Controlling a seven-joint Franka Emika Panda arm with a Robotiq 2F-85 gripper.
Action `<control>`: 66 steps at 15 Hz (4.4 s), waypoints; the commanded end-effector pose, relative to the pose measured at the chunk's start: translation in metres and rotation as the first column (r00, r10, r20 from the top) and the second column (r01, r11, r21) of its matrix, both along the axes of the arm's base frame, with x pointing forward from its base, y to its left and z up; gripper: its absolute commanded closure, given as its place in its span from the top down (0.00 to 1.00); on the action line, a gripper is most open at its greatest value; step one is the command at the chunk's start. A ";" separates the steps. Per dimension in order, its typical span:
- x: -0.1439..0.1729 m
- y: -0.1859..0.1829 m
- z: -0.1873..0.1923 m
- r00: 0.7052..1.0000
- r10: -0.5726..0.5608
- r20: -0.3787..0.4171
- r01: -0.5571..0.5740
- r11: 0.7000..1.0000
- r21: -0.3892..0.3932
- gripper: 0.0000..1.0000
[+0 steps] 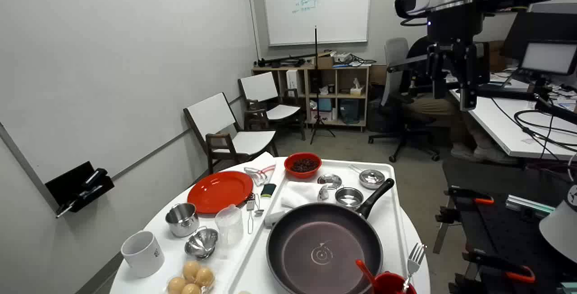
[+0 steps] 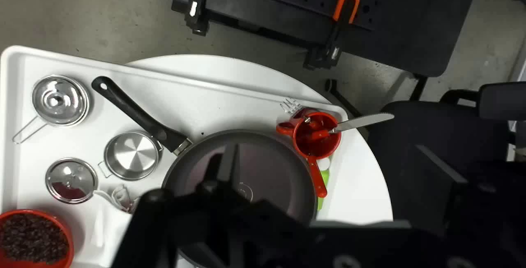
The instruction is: Put the furthest silver lid on the silver pot
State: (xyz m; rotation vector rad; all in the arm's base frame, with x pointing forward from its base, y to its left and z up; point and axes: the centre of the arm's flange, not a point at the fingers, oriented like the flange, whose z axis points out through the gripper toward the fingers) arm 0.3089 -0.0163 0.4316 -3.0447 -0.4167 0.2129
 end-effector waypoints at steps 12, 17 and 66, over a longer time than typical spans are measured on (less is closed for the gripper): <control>0.000 0.000 0.000 1.000 0.000 0.000 0.000 1.000 0.000 1.00; 0.000 0.000 0.000 1.000 0.000 0.000 0.000 1.000 0.000 1.00; 0.242 -0.215 -0.244 0.928 -0.324 0.185 0.354 0.921 -0.163 1.00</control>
